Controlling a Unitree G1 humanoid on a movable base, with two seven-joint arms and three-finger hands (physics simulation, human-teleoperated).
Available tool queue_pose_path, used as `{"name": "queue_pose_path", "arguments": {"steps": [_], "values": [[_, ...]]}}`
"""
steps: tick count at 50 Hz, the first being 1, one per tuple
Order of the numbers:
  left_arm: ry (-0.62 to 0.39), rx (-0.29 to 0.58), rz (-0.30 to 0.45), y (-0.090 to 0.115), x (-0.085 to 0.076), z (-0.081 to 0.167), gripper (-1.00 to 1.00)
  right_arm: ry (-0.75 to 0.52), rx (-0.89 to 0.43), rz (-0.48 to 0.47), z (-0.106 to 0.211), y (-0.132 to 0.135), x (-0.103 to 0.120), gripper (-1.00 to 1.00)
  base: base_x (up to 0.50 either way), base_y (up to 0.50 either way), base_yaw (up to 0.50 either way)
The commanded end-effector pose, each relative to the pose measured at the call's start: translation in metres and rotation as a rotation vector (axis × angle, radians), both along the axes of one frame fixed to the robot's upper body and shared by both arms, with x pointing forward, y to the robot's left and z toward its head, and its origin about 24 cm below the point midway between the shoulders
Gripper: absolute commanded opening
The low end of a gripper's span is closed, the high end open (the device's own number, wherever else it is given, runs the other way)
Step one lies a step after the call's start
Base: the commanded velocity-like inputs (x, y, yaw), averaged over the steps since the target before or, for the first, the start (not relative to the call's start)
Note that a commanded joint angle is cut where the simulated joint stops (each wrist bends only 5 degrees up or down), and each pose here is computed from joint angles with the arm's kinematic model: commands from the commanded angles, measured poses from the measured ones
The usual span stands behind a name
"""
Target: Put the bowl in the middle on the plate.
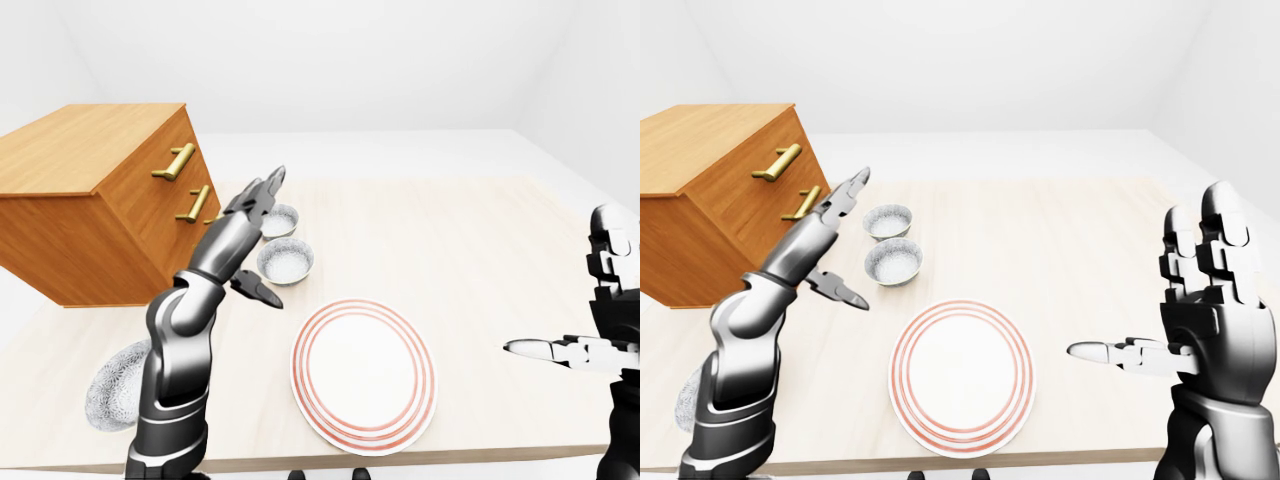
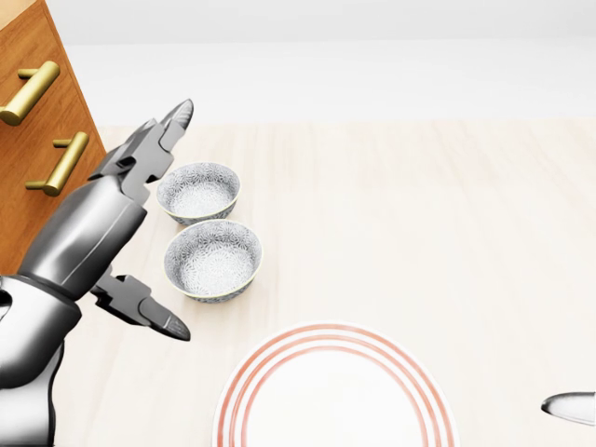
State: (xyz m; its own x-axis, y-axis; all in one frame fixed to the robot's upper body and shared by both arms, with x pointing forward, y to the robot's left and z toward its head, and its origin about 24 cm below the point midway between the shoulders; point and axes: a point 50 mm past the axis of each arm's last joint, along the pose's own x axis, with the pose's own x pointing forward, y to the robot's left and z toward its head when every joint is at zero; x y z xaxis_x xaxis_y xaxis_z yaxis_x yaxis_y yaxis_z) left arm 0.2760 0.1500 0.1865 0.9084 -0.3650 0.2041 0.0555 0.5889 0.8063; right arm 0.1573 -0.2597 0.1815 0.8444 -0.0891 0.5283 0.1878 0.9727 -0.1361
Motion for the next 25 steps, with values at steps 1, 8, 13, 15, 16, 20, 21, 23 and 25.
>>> {"name": "queue_pose_path", "arguments": {"steps": [1,8,13,15,16,20,21,23,25], "values": [[0.037,0.123,0.042,0.002,0.011,0.001,1.00,-0.012,-0.009,-0.001,0.003,0.001,-0.002,1.00,0.00,0.00,0.00],[0.069,0.195,0.062,0.004,0.017,0.001,1.00,-0.008,-0.012,-0.001,0.002,0.001,-0.002,1.00,0.00,0.00,0.00],[0.101,0.255,0.075,0.009,0.020,0.002,1.00,-0.001,-0.009,-0.001,0.001,0.000,0.000,1.00,0.00,0.00,0.00],[0.127,0.269,0.082,0.010,0.022,-0.001,1.00,0.005,-0.007,0.000,0.000,0.000,0.000,1.00,0.00,0.00,0.00],[0.145,0.293,0.091,0.011,0.022,-0.005,1.00,0.000,-0.010,0.007,0.001,0.001,0.001,1.00,0.00,0.00,0.00],[0.168,0.307,0.109,0.012,0.024,-0.011,1.00,-0.004,-0.017,0.012,0.002,0.004,0.002,1.00,0.00,0.00,0.00],[0.178,0.348,0.120,0.013,0.024,-0.015,1.00,-0.009,-0.010,0.000,0.002,0.000,0.000,1.00,0.00,0.00,0.00],[0.160,0.385,0.129,0.014,0.025,-0.016,1.00,0.003,-0.004,0.001,0.000,0.000,0.001,1.00,0.00,0.00,0.00],[0.159,0.382,0.133,0.014,0.026,-0.015,1.00,0.002,-0.007,0.006,0.000,0.001,0.001,1.00,0.00,0.00,0.00]]}}
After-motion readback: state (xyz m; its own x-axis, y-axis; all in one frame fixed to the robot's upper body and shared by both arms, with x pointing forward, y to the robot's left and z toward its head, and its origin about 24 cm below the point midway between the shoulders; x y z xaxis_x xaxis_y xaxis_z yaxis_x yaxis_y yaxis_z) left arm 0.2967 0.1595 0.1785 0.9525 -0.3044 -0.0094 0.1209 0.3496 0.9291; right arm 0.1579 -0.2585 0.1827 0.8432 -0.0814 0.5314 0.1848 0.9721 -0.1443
